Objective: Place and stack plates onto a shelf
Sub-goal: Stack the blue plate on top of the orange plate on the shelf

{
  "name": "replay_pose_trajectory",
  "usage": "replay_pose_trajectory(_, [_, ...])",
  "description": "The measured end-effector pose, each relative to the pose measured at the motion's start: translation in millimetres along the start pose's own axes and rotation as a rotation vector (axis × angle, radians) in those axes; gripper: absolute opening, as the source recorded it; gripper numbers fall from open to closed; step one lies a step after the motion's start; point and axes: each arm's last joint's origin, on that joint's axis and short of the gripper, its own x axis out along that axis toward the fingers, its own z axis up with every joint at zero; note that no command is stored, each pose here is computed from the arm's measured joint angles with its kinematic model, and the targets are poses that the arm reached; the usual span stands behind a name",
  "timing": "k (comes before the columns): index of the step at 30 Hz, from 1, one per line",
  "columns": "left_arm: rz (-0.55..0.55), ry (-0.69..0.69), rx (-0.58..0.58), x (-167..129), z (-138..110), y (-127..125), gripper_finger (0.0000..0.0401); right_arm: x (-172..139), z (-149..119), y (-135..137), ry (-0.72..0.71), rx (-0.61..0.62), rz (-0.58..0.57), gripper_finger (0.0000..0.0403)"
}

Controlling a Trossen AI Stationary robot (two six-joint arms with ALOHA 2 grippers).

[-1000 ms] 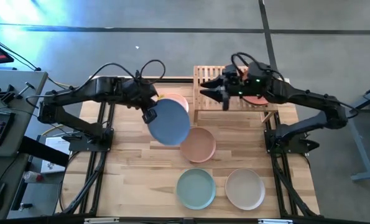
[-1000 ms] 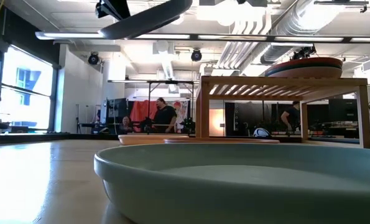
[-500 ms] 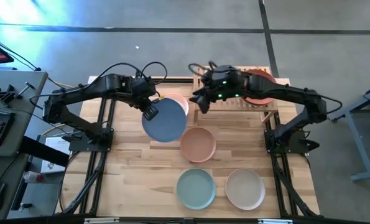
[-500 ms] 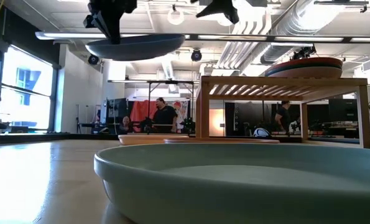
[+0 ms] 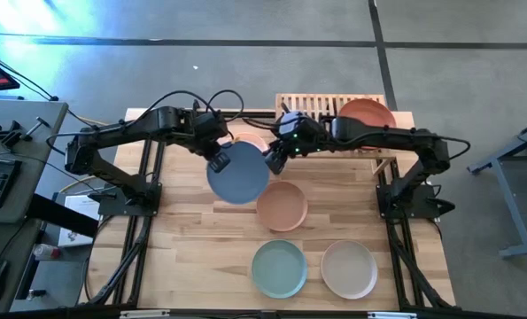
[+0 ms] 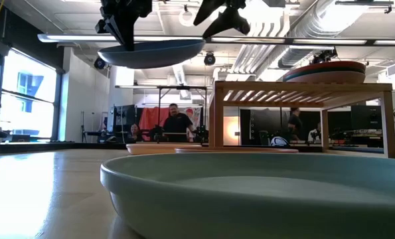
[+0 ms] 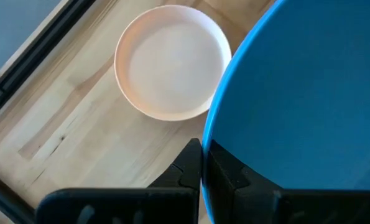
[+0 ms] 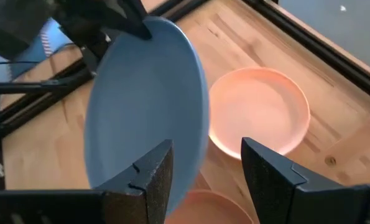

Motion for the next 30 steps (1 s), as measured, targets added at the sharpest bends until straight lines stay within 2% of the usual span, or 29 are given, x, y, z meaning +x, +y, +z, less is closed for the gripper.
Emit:
replay_pose_trajectory(13, [-0.038, -0.095, 0.058, -1.1, 8.8, -3.8, 0.0000, -0.7, -10.5, -1.4, 0.074, 0.045, -0.073, 0.0169])
replay_pose_trajectory(23, [-0.053, -0.158, 0.082, -1.8, 14.5, -6.1, 0.0000, -0.7, -11.6, -2.0, 0.082, 0.114, -0.083, 0.0166])
replay_pose_trajectory(26, [-0.053, -0.159, 0.084, -1.8, 14.6, -6.1, 0.0000, -0.7, -11.6, -2.0, 0.081, 0.121, -0.083, 0.0142])
replay_pose_trajectory(30, [-0.054, -0.160, 0.081, -1.8, 14.7, -6.2, 0.0001, -0.7, -11.5, -1.9, 0.081, 0.140, -0.080, 0.0082])
